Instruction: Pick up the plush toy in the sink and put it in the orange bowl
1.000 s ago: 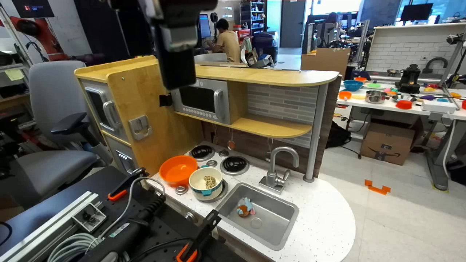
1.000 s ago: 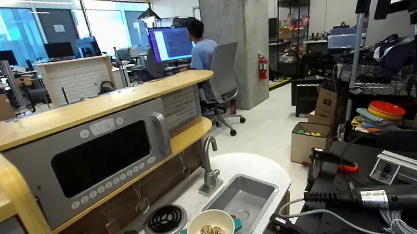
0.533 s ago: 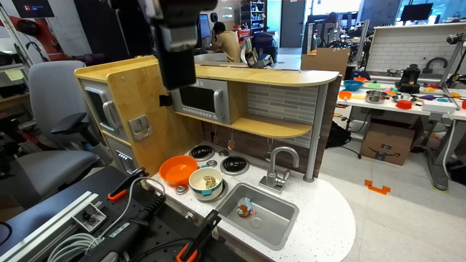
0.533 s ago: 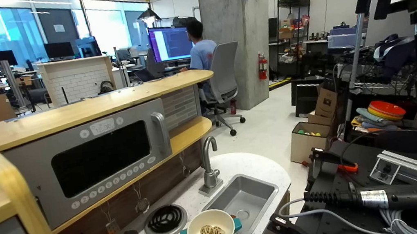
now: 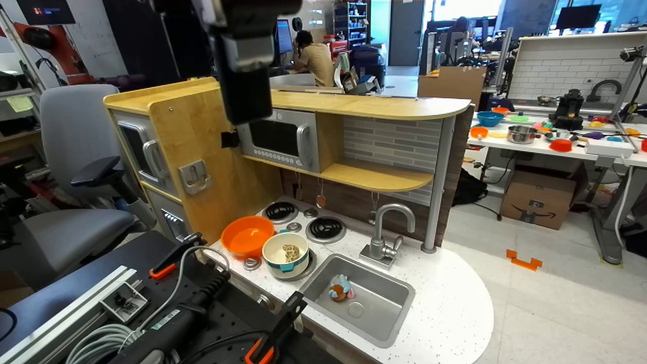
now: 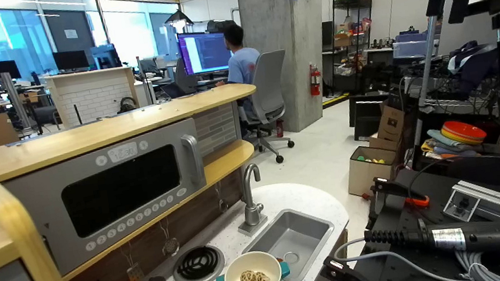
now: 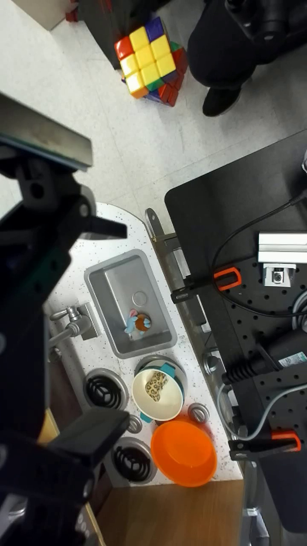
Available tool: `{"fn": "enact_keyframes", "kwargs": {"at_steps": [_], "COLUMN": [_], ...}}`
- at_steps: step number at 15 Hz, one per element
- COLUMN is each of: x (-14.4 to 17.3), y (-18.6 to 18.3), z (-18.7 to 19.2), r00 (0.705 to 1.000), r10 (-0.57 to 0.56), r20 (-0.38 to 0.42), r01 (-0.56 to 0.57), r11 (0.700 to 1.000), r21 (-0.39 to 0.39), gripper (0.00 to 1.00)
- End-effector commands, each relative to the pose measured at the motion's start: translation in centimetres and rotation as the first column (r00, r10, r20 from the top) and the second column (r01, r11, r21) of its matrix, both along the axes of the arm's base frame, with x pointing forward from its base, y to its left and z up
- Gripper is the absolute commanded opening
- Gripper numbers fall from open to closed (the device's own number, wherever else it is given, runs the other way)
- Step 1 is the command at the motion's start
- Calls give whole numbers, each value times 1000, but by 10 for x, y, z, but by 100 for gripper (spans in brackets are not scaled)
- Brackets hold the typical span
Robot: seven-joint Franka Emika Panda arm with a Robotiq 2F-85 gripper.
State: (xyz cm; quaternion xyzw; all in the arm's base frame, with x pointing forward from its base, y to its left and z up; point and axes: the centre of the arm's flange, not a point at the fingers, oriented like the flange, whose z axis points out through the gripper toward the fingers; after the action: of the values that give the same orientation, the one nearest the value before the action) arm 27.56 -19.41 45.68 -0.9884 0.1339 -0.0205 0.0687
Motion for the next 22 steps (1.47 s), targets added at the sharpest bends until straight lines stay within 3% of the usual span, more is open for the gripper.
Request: {"fn": "enact_keyframes", "kwargs": {"at_steps": [1,15,22], "x": [0,1,10], "y": [0,1,7], "z": [0,-1,-30], "r00": [1000,1000,998], "r10": [0,-7,-4], "r20": [0,7,56], "r01": [0,7,6], "r11": [1000,1000,999], "r21": [0,-6,-35], "gripper": [100,100,100]}}
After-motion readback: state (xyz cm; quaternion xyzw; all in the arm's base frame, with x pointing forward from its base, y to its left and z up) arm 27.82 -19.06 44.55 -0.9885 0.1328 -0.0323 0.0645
